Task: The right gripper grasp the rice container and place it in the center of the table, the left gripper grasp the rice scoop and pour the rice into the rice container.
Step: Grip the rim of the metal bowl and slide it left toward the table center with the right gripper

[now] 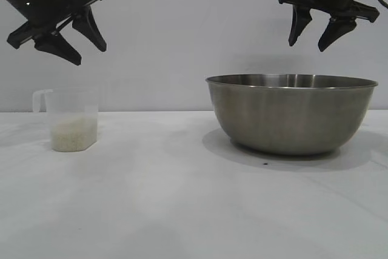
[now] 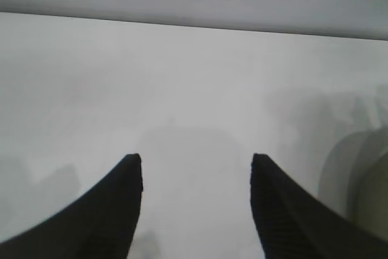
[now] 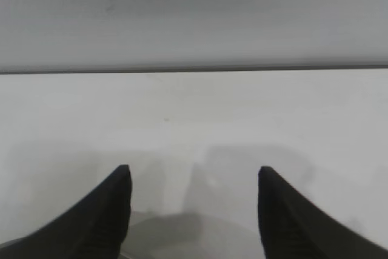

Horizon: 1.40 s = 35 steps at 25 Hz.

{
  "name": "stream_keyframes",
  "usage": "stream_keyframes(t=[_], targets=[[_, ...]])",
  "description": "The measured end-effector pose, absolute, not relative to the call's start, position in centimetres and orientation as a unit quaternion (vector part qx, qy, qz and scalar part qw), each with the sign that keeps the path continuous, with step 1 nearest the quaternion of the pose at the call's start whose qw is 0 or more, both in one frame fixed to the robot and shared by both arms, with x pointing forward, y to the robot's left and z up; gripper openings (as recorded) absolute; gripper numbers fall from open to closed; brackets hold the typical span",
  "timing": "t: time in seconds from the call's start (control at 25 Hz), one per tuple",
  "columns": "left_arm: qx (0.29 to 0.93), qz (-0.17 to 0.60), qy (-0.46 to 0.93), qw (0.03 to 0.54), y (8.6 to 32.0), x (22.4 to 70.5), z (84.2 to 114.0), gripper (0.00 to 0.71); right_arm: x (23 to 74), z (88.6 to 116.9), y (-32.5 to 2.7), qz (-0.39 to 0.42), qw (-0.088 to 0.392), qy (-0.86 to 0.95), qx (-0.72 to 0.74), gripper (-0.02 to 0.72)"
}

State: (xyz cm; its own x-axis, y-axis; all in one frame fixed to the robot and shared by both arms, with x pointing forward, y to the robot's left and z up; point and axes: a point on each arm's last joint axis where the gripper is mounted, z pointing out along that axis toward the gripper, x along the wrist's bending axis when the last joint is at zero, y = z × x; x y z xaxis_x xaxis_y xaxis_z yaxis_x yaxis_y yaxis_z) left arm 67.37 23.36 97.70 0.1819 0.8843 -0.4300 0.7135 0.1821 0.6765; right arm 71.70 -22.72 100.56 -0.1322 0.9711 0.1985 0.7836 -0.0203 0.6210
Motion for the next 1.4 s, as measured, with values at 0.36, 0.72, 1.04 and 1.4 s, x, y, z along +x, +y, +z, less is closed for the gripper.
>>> stream_keyframes(t=[0.36,0.72,1.04,1.4], targets=[[0.633,0.098,0.631,0.438,23.4,67.4,97.7,0.342,71.7,100.6,-22.7,0.314,0.15,0.684,0.641,0.385],[0.634,0.095,0.63,0.438,23.3,67.3,97.7,0.342,71.5,101.6,-22.7,0.289,0.141,0.71,0.627,0.385],[0.636,0.092,0.629,0.438,23.2,67.3,97.7,0.342,70.0,104.4,-23.3,0.187,0.095,0.764,0.61,0.385],[0.636,0.092,0.628,0.438,23.2,67.3,97.7,0.342,69.1,103.4,-23.4,0.137,0.047,0.775,0.615,0.385]])
